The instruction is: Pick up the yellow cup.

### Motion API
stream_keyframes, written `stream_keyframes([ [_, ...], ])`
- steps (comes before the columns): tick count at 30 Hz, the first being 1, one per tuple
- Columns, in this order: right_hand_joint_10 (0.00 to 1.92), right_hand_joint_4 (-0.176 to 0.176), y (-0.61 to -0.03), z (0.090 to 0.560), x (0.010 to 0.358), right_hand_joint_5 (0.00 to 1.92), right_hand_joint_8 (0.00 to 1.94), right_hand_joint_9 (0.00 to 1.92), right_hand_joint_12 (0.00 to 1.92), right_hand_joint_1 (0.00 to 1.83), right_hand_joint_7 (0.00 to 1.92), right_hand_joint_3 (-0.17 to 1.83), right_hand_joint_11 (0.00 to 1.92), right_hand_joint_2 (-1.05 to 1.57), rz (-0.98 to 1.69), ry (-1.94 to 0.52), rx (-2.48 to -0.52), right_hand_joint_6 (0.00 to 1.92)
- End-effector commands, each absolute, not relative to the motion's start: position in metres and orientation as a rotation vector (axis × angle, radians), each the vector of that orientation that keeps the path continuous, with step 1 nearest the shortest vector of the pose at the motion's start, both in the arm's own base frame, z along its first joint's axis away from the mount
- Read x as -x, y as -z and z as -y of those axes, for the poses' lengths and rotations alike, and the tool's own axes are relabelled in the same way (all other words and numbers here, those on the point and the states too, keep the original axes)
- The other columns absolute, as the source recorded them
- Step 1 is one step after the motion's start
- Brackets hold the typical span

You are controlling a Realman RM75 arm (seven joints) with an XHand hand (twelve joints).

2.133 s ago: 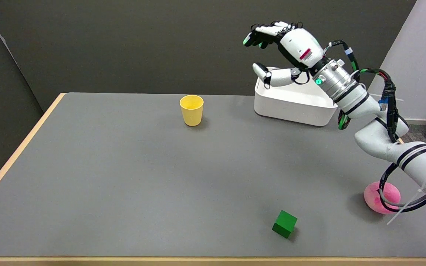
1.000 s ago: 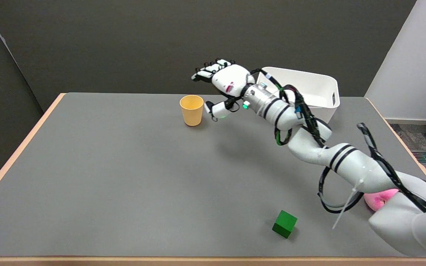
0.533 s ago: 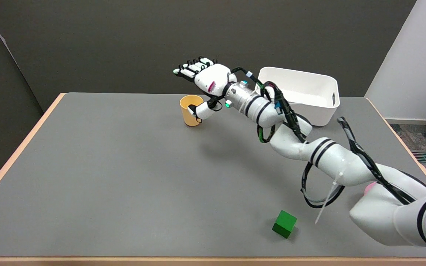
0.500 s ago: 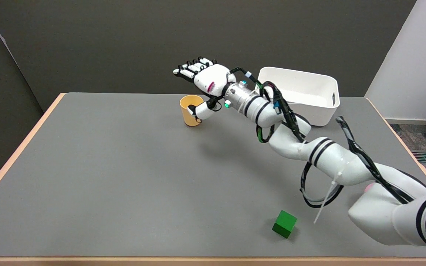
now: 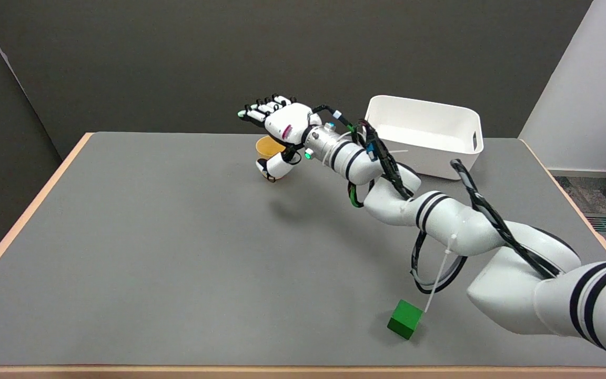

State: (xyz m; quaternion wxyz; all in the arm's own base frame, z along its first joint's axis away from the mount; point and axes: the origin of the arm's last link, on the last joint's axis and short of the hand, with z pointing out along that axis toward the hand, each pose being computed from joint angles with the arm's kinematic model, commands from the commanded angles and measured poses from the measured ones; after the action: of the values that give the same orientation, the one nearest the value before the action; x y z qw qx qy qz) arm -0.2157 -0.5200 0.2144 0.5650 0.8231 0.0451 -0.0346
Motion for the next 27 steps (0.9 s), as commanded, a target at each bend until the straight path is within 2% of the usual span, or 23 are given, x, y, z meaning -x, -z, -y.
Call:
stream_keyframes([
  [1, 0.52, 0.073, -0.206, 0.529, 0.235, 0.04, 0.23, 0.11, 1.06, 0.62, 0.09, 0.95, 0.00, 0.67, -0.029, 0.122, -1.918, 0.29],
  [27, 0.53, 0.074, -0.230, 0.535, 0.247, 0.06, 0.23, 0.11, 1.07, 0.68, 0.09, 0.96, 0.00, 0.68, 0.039, 0.164, -1.830, 0.29],
])
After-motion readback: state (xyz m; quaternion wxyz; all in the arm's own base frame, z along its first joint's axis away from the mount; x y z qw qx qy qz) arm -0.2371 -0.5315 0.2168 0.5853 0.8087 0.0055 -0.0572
